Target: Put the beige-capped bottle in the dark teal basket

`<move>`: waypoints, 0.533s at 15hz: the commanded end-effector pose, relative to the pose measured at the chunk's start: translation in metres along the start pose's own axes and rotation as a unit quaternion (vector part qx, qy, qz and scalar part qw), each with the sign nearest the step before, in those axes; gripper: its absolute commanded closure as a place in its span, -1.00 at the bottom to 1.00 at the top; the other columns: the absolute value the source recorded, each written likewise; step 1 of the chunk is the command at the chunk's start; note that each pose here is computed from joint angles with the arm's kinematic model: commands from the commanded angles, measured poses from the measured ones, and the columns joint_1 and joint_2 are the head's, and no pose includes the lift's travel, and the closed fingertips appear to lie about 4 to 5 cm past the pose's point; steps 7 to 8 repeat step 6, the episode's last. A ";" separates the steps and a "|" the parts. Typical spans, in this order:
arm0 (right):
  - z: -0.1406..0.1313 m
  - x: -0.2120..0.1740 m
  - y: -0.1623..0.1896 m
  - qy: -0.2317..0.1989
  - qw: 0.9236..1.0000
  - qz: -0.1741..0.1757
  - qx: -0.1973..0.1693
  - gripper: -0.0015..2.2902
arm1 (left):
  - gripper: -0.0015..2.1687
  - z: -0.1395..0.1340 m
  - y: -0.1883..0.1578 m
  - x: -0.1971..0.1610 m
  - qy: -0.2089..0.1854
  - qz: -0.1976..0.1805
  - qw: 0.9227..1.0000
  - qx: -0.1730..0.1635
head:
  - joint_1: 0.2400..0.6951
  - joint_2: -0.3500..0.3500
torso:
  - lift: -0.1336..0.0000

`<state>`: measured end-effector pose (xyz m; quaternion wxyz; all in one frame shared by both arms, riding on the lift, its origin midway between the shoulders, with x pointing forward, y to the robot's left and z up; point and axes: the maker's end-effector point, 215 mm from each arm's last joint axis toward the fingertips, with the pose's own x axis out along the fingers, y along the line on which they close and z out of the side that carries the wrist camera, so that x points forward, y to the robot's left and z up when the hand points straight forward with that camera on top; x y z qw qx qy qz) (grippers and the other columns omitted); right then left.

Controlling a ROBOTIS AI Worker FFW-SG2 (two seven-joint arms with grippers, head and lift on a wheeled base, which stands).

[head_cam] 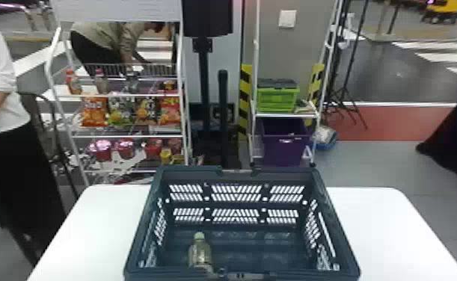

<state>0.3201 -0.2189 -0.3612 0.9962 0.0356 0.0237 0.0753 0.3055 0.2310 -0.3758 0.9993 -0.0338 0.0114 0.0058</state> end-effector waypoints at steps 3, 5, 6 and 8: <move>-0.011 -0.004 -0.003 0.011 1.000 -0.004 0.001 -0.93 | -0.84 0.000 0.001 -0.002 0.000 0.001 1.000 0.000 | 0.14 0.00 | 1.00; -0.012 -0.004 -0.006 0.012 1.000 -0.007 -0.001 -0.93 | -0.84 0.001 0.001 -0.002 0.000 0.001 1.000 -0.001 | 0.14 0.00 | 1.00; -0.012 -0.005 -0.007 0.012 1.000 -0.006 -0.001 -0.93 | -0.84 0.001 0.001 -0.002 0.000 0.001 1.000 -0.001 | 0.14 0.00 | 1.00; -0.012 -0.005 -0.007 0.012 1.000 -0.006 -0.001 -0.93 | -0.84 0.001 0.001 -0.002 0.000 0.001 1.000 -0.001 | 0.14 0.00 | 1.00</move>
